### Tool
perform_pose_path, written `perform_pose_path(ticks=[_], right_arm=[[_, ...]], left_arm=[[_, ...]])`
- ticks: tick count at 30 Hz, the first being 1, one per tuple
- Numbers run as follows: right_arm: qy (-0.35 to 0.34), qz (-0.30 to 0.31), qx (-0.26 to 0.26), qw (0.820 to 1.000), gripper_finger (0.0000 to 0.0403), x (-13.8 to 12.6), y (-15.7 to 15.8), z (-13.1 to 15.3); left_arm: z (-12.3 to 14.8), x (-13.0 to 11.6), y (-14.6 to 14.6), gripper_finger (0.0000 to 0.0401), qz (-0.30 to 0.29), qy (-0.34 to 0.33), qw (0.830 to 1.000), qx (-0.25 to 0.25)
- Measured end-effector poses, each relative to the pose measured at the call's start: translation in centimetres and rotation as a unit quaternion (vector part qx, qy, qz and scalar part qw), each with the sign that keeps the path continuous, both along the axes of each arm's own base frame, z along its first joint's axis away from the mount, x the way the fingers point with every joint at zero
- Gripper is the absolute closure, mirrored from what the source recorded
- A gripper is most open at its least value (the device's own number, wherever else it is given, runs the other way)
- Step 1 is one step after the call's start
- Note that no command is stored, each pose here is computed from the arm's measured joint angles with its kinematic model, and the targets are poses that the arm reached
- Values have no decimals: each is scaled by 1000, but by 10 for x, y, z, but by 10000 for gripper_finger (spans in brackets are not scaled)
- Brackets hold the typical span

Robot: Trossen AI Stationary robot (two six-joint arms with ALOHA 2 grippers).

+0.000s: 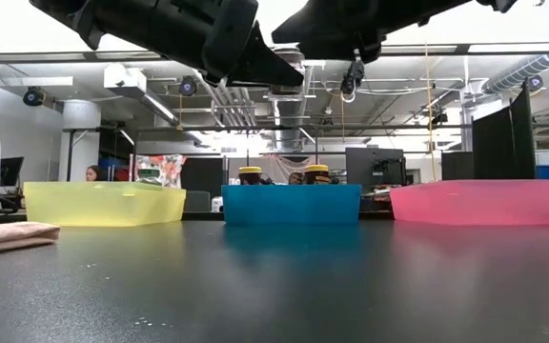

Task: Sort spices by type
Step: Put the brown seasoning bottle into the pink bin

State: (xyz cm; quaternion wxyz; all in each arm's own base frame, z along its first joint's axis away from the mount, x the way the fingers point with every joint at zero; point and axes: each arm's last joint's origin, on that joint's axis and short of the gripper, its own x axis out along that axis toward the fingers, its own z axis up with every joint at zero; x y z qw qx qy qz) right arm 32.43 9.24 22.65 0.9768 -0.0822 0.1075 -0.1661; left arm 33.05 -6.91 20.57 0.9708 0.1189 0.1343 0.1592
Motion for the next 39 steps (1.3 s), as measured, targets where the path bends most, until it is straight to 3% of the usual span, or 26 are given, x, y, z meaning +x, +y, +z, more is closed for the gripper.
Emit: perform_pose_path(ticks=[11, 20, 26, 34, 39], right_arm=[[37, -34, 17, 999, 135, 14, -15, -3], [45, -31, 15, 998, 239, 14, -15, -4], [46, -31, 15, 998, 239, 14, -15, -4], [66, -49, 12, 997, 239, 8, -19, -3], [92, -82, 33, 992, 239, -7, -37, 10]], left_arm=[[-1, 0, -1, 224, -2, 3, 1000, 4], [0, 0, -1, 214, -2, 0, 1000, 7], [1, 0, -1, 203, 3, -11, 1000, -14], [-1, -1, -1, 132, 7, 2, 1000, -8], [-1, -2, -2, 111, 7, 9, 1000, -1]])
